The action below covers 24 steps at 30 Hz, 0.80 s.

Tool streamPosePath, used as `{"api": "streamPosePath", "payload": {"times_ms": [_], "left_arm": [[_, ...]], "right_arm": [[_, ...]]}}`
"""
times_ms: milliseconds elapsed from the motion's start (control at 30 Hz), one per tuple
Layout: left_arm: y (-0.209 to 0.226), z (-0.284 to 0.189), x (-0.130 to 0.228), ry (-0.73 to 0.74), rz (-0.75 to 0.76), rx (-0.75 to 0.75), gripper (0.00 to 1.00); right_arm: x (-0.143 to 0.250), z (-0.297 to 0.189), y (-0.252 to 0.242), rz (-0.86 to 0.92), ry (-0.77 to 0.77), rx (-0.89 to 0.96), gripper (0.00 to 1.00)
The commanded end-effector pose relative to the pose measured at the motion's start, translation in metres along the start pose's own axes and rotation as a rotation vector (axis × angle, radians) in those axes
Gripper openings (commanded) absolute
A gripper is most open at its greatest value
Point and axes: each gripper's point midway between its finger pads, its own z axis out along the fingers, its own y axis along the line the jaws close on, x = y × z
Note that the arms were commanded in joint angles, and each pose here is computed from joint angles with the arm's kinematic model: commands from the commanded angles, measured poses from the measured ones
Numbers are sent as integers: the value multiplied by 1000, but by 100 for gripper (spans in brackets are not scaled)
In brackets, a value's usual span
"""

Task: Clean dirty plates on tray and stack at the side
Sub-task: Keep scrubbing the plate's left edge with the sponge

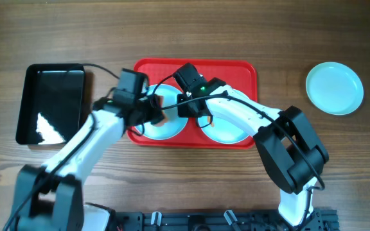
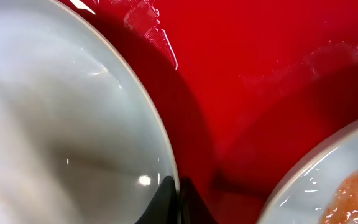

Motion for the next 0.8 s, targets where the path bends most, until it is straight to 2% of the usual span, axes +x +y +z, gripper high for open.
{"api": "streamPosePath", "payload": {"times_ms": [0,300,467,567,767], "left_arm": [[-5,22,13,55,-23,9,4],[-1,45,31,109,-18,-40,4],[22,48,25,62,-4,-165,4],[35,52,24,63,85,-226,4],[83,45,26,58,137,-476,4]], "right_arm": [[-1,3,-8,5,-8,36,4],[-1,3,-8,5,-8,36,4],[-1,3,-9,4,-7,37,4],[0,3,-9,5,-5,38,4],[0,3,-9,4,-5,38,4]]}}
